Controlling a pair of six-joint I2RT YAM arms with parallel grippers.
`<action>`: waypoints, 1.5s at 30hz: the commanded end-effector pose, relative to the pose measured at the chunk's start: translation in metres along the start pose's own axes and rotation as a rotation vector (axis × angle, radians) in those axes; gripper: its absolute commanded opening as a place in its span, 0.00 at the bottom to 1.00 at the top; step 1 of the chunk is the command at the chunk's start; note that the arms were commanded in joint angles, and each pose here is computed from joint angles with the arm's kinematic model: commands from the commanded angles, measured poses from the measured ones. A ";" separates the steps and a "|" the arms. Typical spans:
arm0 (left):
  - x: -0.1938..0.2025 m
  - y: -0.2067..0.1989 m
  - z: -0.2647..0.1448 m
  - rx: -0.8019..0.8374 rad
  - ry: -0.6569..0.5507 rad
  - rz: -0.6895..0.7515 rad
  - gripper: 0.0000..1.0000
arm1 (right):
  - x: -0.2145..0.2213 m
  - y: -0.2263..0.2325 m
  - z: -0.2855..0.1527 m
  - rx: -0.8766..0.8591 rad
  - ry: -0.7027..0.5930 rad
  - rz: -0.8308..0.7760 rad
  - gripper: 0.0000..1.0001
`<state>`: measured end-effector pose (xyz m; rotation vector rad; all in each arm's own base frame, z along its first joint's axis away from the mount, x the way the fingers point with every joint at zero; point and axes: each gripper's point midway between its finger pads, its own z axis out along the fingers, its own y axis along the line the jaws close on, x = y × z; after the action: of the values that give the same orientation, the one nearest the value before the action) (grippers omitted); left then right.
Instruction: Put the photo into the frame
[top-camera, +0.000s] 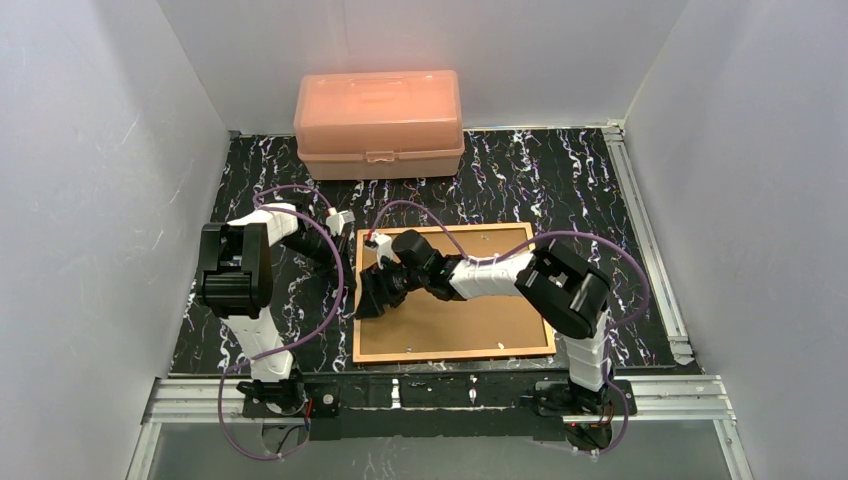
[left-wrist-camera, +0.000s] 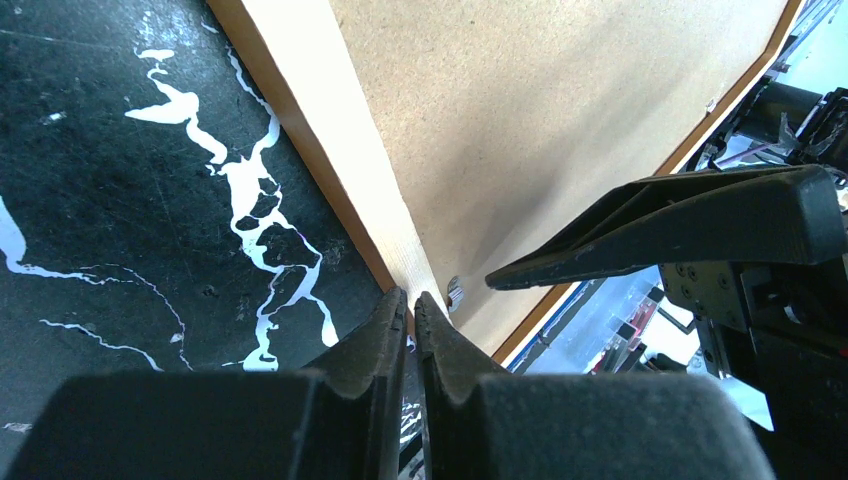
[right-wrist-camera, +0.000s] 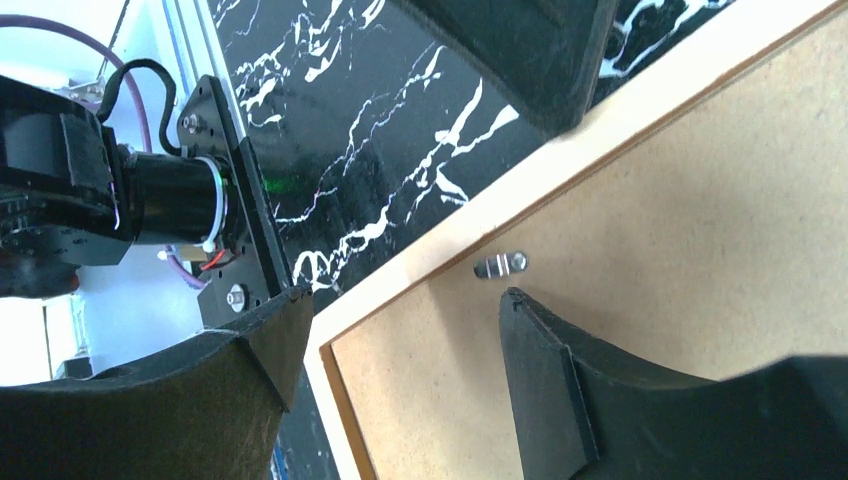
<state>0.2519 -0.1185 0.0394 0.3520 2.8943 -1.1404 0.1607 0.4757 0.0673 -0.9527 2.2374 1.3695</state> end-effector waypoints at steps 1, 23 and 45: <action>0.000 -0.010 -0.008 0.018 -0.013 0.002 0.06 | -0.001 0.008 -0.012 -0.005 -0.026 -0.024 0.77; 0.000 -0.011 -0.008 0.023 -0.011 -0.003 0.06 | -0.002 -0.002 0.016 0.021 -0.050 0.000 0.76; 0.002 -0.011 -0.008 0.025 -0.004 0.000 0.06 | -0.008 -0.007 0.018 0.067 -0.097 0.008 0.74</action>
<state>0.2495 -0.1187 0.0403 0.3374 2.9071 -1.1477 0.1625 0.4869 0.0603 -0.8612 2.2241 1.3420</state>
